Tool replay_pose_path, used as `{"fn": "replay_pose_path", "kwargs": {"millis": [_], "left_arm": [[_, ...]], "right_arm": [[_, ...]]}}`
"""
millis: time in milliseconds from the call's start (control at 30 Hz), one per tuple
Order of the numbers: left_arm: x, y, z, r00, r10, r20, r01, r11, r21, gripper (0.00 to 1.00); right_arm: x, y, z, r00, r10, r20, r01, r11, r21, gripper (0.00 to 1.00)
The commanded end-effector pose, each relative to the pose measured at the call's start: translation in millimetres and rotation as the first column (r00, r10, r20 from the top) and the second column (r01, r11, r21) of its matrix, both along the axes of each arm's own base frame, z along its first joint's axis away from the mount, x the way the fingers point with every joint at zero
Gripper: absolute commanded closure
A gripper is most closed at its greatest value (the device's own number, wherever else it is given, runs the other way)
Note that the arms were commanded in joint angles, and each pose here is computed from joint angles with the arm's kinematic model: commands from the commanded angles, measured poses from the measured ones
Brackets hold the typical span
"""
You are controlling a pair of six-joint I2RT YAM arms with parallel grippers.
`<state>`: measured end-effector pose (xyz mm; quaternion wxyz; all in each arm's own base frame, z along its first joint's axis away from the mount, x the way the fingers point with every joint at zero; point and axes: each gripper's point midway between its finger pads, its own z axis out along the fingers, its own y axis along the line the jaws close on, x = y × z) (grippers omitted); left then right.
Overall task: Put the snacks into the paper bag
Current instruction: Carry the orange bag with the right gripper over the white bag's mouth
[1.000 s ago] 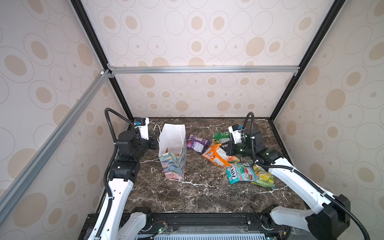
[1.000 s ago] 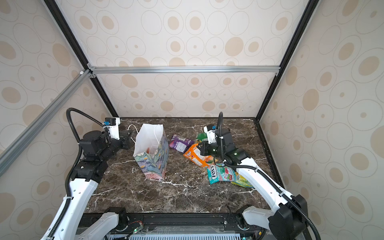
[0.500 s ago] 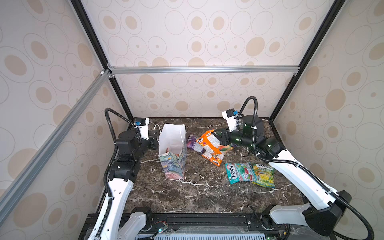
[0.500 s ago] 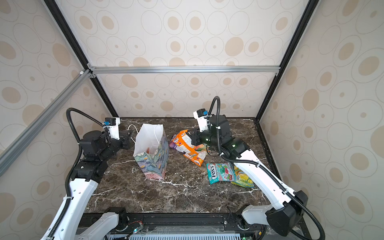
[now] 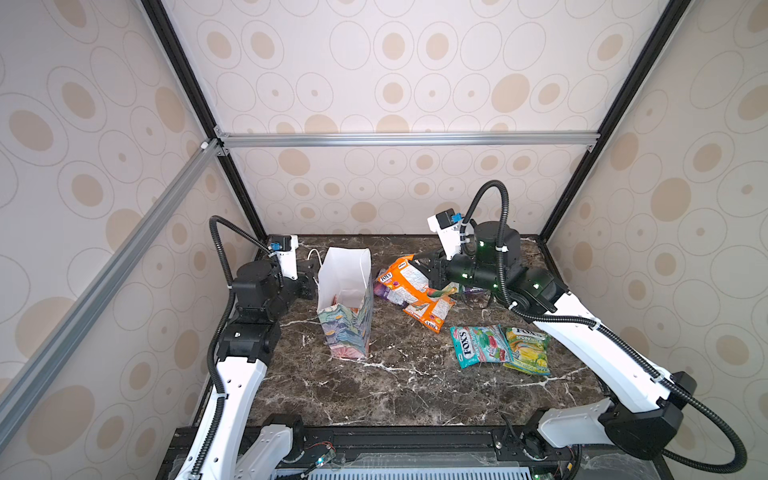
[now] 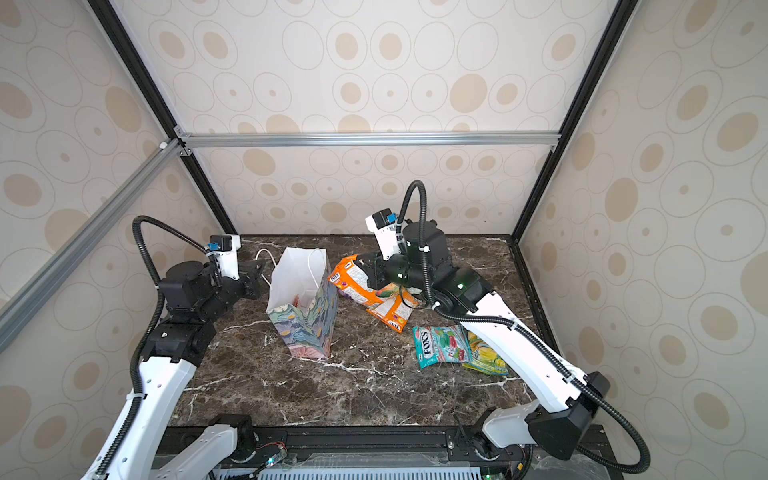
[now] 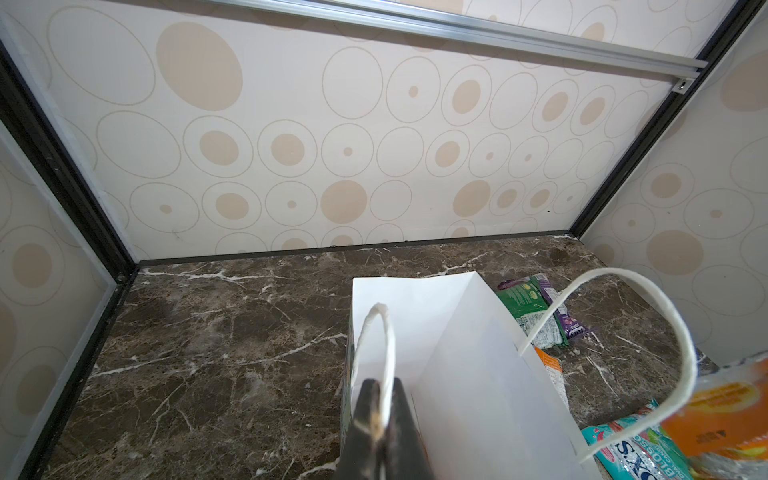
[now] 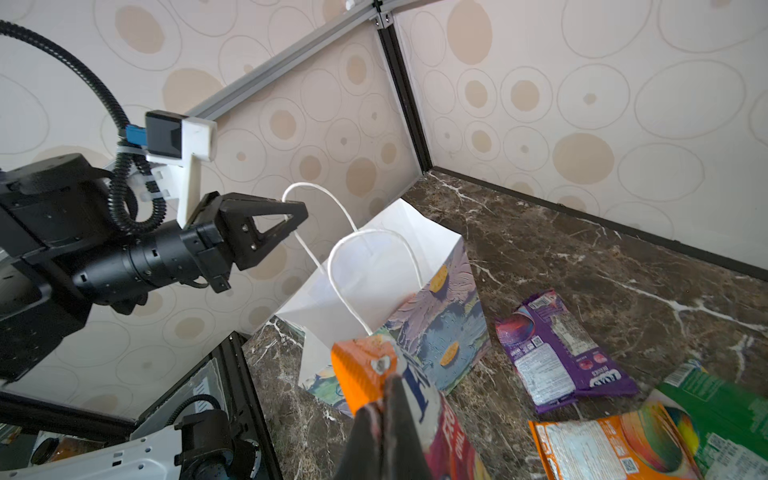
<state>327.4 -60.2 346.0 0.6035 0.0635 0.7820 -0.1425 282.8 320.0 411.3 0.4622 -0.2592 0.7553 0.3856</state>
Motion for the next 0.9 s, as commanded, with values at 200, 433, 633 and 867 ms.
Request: {"fn": "replay_pose_path", "kwargs": {"millis": [200,433,633,867], "left_arm": [[-2.7,0.1,8.3,1.0,-0.002,0.026,0.002,1.0,-0.004,0.97],[-3.0,0.8,9.6,1.0,0.001,0.029,-0.001,1.0,-0.003,0.97],[-3.5,2.1,9.6,0.999,0.008,0.031,-0.008,1.0,0.001,0.97],[-3.8,2.2,10.2,0.999,0.009,0.032,-0.009,1.0,0.001,0.97]], "right_arm": [[-24.9,24.6,60.1,0.984,0.063,0.165,-0.07,0.997,0.042,1.0],[-37.0,57.4,86.7,0.966,0.129,0.226,-0.142,0.989,0.042,1.0],[-29.8,74.5,101.6,0.956,0.104,0.273,-0.121,0.992,0.046,1.0],[-13.8,76.7,106.4,0.952,0.039,0.303,-0.056,0.997,0.046,1.0]]}}
